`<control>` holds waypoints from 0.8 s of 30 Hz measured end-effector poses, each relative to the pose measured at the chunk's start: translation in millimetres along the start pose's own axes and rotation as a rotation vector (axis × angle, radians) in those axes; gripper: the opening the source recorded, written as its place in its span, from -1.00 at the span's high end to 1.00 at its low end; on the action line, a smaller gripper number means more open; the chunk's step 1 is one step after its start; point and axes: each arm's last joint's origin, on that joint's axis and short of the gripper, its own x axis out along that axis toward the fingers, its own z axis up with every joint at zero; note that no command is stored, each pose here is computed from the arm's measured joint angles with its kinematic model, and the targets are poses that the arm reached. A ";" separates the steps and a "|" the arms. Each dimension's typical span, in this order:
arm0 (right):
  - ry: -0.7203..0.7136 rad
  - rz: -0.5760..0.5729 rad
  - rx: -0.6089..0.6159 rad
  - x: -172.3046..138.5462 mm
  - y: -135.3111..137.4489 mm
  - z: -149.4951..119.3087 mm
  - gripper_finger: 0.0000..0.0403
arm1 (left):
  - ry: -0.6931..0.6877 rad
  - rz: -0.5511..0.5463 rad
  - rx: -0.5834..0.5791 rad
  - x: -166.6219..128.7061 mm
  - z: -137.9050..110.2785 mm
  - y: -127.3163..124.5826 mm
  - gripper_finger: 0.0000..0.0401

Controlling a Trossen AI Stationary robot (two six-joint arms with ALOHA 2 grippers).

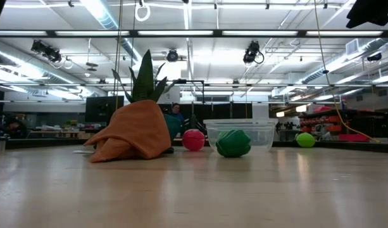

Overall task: Pick and placing Produce into tupperware
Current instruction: Put the yellow lemon into the transparent bin

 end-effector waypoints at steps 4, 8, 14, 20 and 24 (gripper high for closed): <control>0.000 0.000 -0.002 0.1 0.1 0.0 0.57 | 0.009 -0.004 -0.051 -12.7 -15.2 0.8 0.13; 0.000 0.001 -0.001 0.1 0.1 0.0 0.57 | 0.016 -0.023 -0.101 -21.4 -26.8 -0.4 0.13; -0.004 0.008 0.002 0.1 0.8 0.5 0.57 | 0.039 -0.042 -0.143 -30.3 -36.6 -0.9 0.13; -0.018 0.026 0.013 0.3 3.0 2.3 0.57 | 0.117 0.031 -0.168 -21.0 -44.9 11.3 0.13; -0.018 0.026 0.013 0.6 3.4 2.5 0.57 | 0.139 0.091 -0.234 -25.8 -41.5 45.0 0.13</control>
